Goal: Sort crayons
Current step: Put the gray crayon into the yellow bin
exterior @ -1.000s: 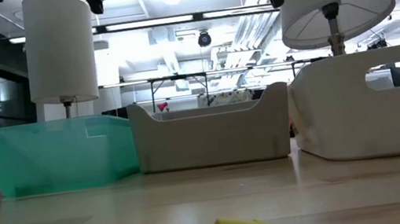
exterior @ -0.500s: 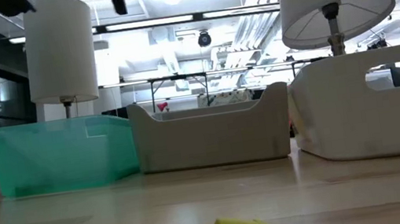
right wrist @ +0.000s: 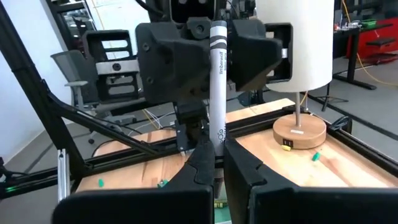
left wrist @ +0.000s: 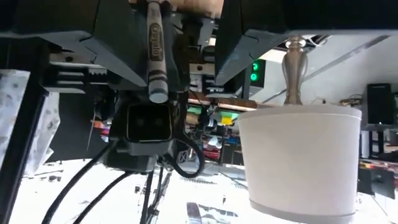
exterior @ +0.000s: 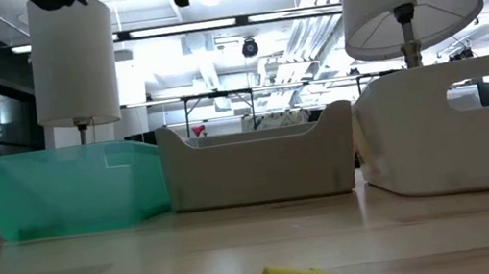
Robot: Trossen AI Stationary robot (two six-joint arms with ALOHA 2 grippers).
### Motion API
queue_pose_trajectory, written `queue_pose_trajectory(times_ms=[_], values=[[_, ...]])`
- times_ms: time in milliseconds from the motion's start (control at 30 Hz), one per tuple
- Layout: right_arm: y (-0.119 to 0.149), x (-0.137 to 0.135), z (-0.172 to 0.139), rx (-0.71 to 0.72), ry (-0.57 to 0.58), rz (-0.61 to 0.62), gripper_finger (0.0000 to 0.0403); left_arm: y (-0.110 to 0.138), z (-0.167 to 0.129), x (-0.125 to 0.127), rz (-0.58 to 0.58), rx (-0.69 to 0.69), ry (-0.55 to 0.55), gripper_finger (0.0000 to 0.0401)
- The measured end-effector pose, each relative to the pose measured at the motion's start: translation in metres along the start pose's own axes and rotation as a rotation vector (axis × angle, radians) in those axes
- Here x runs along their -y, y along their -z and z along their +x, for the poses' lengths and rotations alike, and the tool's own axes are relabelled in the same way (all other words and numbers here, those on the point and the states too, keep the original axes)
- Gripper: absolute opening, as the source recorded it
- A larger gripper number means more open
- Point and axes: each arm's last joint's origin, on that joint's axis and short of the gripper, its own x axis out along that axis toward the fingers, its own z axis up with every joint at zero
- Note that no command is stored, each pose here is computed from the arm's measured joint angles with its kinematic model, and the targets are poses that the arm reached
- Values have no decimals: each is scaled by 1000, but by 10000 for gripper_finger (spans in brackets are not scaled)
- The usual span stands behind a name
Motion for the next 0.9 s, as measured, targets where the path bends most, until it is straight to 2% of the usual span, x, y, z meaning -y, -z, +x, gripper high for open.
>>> queue_pose_trajectory(times_ms=[133, 233, 567, 900], values=[[-2, 0, 0, 20, -3, -33, 0, -1, 0, 0, 1, 3, 41, 168], [-2, 0, 0, 22, 2, -39, 0, -1, 0, 0, 1, -1, 44, 147], [-2, 0, 0, 22, 6, -37, 0, -2, 0, 0, 8, 7, 53, 9], [-2, 0, 0, 22, 5, -34, 12, -2, 0, 0, -11, 6, 56, 3]])
